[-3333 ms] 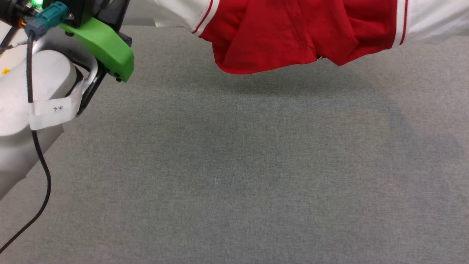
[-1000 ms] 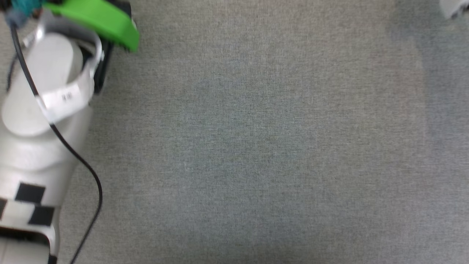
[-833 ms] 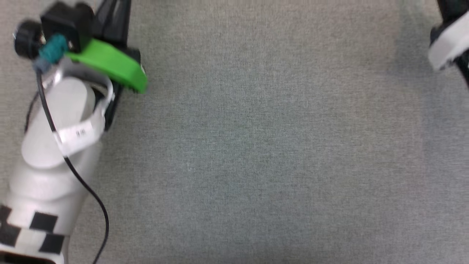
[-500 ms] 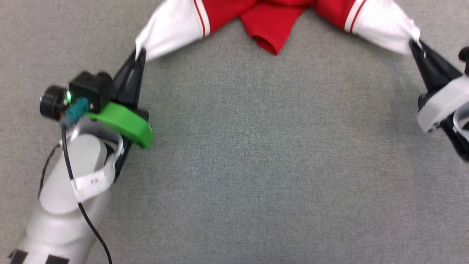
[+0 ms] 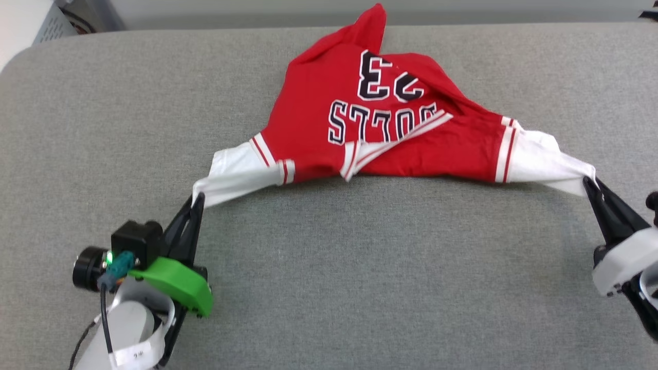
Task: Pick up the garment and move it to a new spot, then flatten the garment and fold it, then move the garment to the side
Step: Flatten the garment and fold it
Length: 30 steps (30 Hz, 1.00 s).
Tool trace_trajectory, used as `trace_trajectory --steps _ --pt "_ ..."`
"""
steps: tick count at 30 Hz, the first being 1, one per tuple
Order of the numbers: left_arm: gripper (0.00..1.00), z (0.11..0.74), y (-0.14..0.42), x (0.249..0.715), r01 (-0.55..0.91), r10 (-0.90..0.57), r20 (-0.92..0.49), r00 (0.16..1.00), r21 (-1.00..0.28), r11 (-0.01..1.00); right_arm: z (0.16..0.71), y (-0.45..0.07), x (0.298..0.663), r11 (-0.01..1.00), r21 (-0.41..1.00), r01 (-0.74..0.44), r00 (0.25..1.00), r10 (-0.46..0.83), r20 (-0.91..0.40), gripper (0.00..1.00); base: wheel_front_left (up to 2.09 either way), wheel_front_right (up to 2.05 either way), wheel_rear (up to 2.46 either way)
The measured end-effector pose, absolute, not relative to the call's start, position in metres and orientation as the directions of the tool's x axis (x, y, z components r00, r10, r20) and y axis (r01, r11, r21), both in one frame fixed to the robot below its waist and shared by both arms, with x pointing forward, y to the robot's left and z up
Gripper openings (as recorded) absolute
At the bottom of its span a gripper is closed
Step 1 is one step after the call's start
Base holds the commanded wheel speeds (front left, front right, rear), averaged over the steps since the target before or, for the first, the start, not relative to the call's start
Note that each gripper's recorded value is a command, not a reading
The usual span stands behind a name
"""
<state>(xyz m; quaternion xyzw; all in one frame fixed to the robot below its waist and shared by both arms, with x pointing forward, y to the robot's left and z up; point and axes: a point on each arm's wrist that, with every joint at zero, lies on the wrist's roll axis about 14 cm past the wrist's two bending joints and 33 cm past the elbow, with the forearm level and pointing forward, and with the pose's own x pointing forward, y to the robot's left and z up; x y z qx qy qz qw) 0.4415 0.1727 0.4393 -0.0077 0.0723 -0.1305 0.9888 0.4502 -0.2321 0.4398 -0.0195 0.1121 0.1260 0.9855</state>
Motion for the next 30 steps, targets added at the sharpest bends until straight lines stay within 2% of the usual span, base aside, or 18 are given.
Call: trace_trajectory --steps 16,22,30 --pt "0.00 0.455 0.197 0.355 0.153 -0.157 -0.111 0.981 -0.049 0.987 0.482 -0.252 0.359 0.994 0.000 -0.107 0.992 0.107 -0.066 0.00 0.00 0.00 0.00" --pt "0.00 0.464 0.196 0.337 0.137 -0.141 -0.086 0.986 -0.053 0.989 0.508 -0.248 0.346 0.996 -0.003 -0.088 0.996 0.088 0.002 0.00 0.00 0.00 0.00" --pt "0.00 0.484 0.188 0.337 0.158 -0.159 -0.021 0.987 -0.037 0.987 0.539 -0.239 0.348 0.995 -0.021 -0.100 0.992 0.101 0.073 0.00 0.00 0.00 0.00"
